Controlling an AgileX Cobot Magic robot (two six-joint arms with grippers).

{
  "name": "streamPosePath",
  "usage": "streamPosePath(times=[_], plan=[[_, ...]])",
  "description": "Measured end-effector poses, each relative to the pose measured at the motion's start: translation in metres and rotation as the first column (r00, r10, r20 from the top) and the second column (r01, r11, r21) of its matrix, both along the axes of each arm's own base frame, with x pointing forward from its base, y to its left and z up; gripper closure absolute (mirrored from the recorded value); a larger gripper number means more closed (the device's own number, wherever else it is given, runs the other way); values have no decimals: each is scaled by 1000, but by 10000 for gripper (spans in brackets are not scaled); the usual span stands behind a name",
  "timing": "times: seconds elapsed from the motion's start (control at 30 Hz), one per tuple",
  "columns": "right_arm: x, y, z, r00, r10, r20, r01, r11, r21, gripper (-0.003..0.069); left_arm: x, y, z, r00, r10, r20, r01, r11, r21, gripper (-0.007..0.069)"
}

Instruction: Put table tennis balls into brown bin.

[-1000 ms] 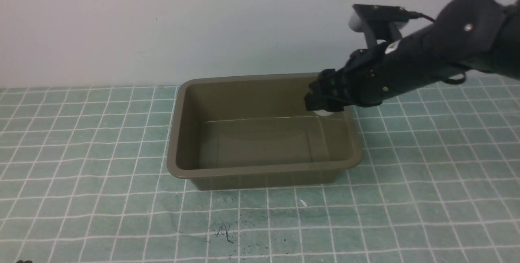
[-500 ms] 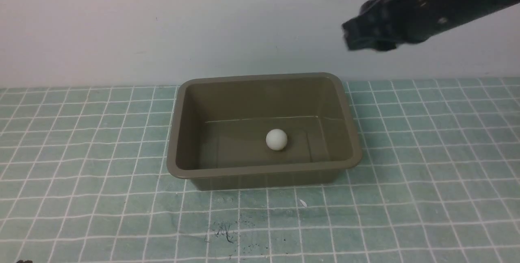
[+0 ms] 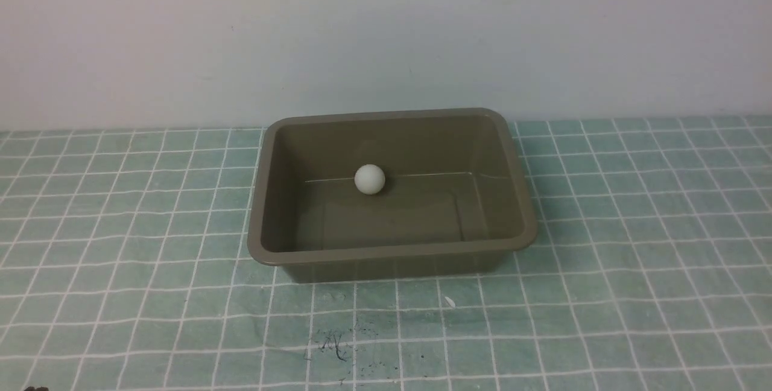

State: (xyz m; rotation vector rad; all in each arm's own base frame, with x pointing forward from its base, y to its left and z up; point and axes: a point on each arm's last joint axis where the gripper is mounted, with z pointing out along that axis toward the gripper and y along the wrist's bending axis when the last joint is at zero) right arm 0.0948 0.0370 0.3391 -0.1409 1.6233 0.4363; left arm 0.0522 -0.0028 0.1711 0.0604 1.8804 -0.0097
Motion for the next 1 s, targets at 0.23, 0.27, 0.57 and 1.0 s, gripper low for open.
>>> streamPosePath(times=[0.23,0.27,0.57,1.0], plan=[[-46,-16,-43,974,17,225,-56,984,167,673,0,0,0,1000,0,0,0,1000,0,629],[-46,-16,-44,974,17,228,-56,984,168,673,0,0,0,1000,0,0,0,1000,0,629],[-50,-19,-48,973,11,230,-48,987,156,673,0,0,0,1000,0,0,0,1000,0,629],[-44,-27,-71,987,-139,74,139,990,5,673,0,0,0,1000,0,0,0,1000,0,629]])
